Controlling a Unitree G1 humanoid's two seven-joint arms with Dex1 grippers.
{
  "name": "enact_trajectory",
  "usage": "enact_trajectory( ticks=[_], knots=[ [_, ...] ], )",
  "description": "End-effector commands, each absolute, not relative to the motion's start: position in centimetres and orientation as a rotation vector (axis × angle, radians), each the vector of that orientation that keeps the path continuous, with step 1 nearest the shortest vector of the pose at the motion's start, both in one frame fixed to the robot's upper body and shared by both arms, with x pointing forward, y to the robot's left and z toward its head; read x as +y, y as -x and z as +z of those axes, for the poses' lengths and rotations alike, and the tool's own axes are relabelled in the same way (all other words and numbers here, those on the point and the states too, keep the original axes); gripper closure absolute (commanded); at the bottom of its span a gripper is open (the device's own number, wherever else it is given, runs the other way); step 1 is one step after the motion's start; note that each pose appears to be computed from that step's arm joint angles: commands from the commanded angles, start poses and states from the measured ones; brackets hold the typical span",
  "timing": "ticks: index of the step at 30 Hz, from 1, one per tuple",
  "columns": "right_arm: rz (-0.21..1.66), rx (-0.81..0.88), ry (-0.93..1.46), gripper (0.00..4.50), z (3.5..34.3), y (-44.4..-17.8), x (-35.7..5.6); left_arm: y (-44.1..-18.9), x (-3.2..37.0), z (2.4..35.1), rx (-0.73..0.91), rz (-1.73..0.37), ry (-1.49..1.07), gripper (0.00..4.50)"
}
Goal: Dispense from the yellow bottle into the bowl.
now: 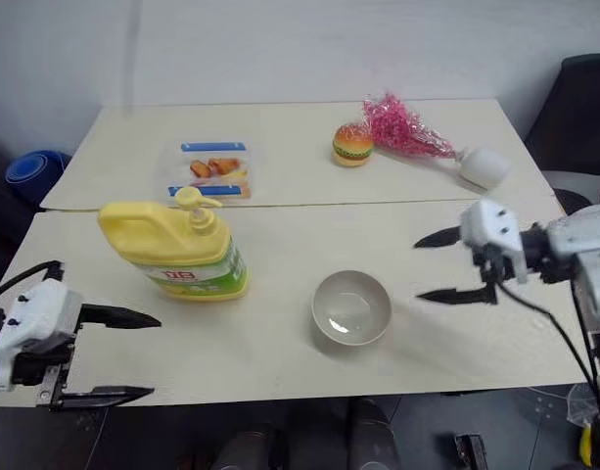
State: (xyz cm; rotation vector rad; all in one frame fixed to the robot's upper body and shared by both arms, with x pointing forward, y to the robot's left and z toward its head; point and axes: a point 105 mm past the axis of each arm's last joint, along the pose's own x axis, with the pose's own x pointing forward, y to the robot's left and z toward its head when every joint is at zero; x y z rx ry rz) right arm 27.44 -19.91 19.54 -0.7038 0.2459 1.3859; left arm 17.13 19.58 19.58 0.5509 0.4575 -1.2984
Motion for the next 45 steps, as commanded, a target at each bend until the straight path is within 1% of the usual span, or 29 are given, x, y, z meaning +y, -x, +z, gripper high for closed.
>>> enact_trajectory(
  ticks=[1, 5, 11, 12, 13, 14, 17, 19, 27, 33, 39, 42, 44, 45],
  knots=[
    [1.564, 0.219, 0.802, 0.03, 18.6, -25.1, -17.8, -17.0, 18.2, 20.1, 0.431, -1.392, -0.585, 0.0],
    [1.633, 0.207, 0.901, 0.03, 15.8, -24.9, -17.2, -17.2, 17.2, 20.4, 0.411, -1.458, -0.6, 0.0],
    [1.712, 0.17, 0.973, 0.03, 13.9, -25.9, -15.9, -17.6, 16.7, 20.3, 0.412, -1.501, -0.631, 0.0],
    [1.729, 0.169, 0.987, 0.4, 13.6, -26.0, -15.8, -17.7, 16.6, 20.3, 0.411, -1.503, -0.631, 0.0],
    [1.743, 0.167, 1.004, 0.63, 13.3, -26.0, -15.8, -17.7, 16.6, 20.3, 0.409, -1.505, -0.631, 0.0],
    [1.753, 0.167, 1.026, 0.95, 12.9, -26.2, -15.7, -17.8, 16.6, 20.3, 0.408, -1.507, -0.632, 0.0],
    [1.783, 0.14, 1.063, 2.02, 12.3, -27.0, -14.9, -17.8, 16.5, 20.3, 0.407, -1.507, -0.636, 0.0],
    [1.809, 0.124, 1.099, 2.65, 11.9, -27.4, -14.4, -18.0, 16.6, 20.3, 0.408, -1.496, -0.645, 0.0],
    [1.896, 0.14, 1.192, 2.65, 10.5, -27.5, -14.4, -18.2, 16.8, 20.6, 0.394, -1.463, -0.654, 0.0],
    [1.927, 0.139, 1.16, 2.65, 9.9, -27.6, -13.5, -18.4, 16.8, 20.8, 0.385, -1.45, -0.657, 0.0],
    [1.948, 0.159, 1.122, 2.65, 8.4, -27.7, -12.7, -18.8, 16.5, 21.2, 0.357, -1.435, -0.666, 0.0],
    [1.95, 0.142, 1.116, 3.25, 8.3, -27.8, -12.4, -18.9, 16.5, 21.5, 0.348, -1.432, -0.661, 0.0],
    [1.952, 0.134, 1.1, 3.9, 8.4, -27.6, -12.4, -19.0, 16.6, 21.4, 0.35, -1.429, -0.669, 0.0],
    [1.952, 0.132, 1.094, 4.29, 8.5, -27.6, -12.4, -19.0, 16.6, 21.3, 0.351, -1.428, -0.672, 0.0]
  ],
)
